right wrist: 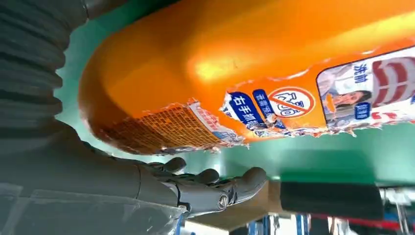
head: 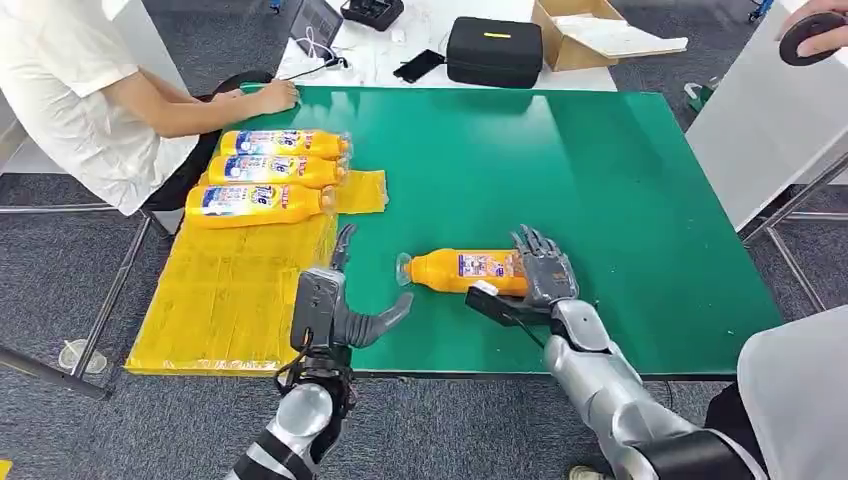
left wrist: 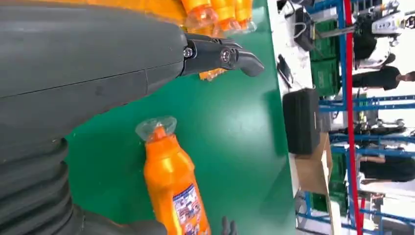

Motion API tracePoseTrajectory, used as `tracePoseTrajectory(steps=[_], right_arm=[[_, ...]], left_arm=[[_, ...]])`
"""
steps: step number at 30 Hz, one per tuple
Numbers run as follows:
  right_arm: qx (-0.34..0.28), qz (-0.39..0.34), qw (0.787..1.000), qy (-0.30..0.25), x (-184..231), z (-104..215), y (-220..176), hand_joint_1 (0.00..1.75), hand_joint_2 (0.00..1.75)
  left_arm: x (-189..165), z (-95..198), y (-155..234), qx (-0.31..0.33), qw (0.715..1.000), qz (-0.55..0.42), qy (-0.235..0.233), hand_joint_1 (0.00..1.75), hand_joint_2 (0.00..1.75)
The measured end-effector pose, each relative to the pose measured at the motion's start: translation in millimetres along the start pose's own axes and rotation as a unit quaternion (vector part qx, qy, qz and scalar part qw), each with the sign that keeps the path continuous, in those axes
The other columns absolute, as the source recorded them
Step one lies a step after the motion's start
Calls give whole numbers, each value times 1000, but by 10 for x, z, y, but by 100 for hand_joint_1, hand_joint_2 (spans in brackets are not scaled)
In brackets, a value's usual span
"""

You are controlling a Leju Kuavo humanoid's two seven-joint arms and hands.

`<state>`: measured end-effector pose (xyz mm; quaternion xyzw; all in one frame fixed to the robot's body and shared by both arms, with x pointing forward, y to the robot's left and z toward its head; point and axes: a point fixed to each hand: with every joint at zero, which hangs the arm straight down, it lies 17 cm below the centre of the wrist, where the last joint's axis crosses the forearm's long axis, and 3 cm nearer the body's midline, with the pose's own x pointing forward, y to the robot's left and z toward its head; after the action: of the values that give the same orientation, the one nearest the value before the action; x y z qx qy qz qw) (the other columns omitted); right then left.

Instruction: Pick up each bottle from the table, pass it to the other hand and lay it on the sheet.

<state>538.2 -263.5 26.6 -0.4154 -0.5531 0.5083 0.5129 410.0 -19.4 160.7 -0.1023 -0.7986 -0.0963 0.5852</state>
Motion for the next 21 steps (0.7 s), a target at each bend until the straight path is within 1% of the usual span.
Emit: tracePoseTrajectory(steps=[3, 6, 8, 16, 17, 19, 20, 21], right_arm=[[15, -1, 1000, 4, -29, -6, 35, 0, 175], [29, -21, 999, 2, -47, 0, 73, 0, 175], [33, -47, 998, -2, -43, 9, 86, 0, 175], [43, -86, 995, -13, -30, 39, 134, 0, 175], [46, -89, 995, -13, -36, 46, 148, 7, 175], [49, -91, 994, -14, -40, 55, 163, 138, 175], [52, -92, 994, -15, -42, 59, 172, 159, 175], [54, -92, 994, -16, -47, 64, 179, 173, 175]], left_arm=[[-6, 1, -13, -3, 1000, 0, 2, 0, 175], [-3, 2, -24, -5, 1000, 2, 2, 0, 175], [1, -1, -30, -7, 1000, 6, 2, 0, 175], [76, -55, -107, -19, 1000, 9, -4, 0, 175], [76, -55, -118, -21, 1000, 10, -3, 0, 175], [69, -51, -129, -23, 1000, 11, -2, 0, 175], [67, -52, -131, -23, 1000, 13, -1, 0, 175], [67, -53, -136, -23, 1000, 15, 0, 0, 175]])
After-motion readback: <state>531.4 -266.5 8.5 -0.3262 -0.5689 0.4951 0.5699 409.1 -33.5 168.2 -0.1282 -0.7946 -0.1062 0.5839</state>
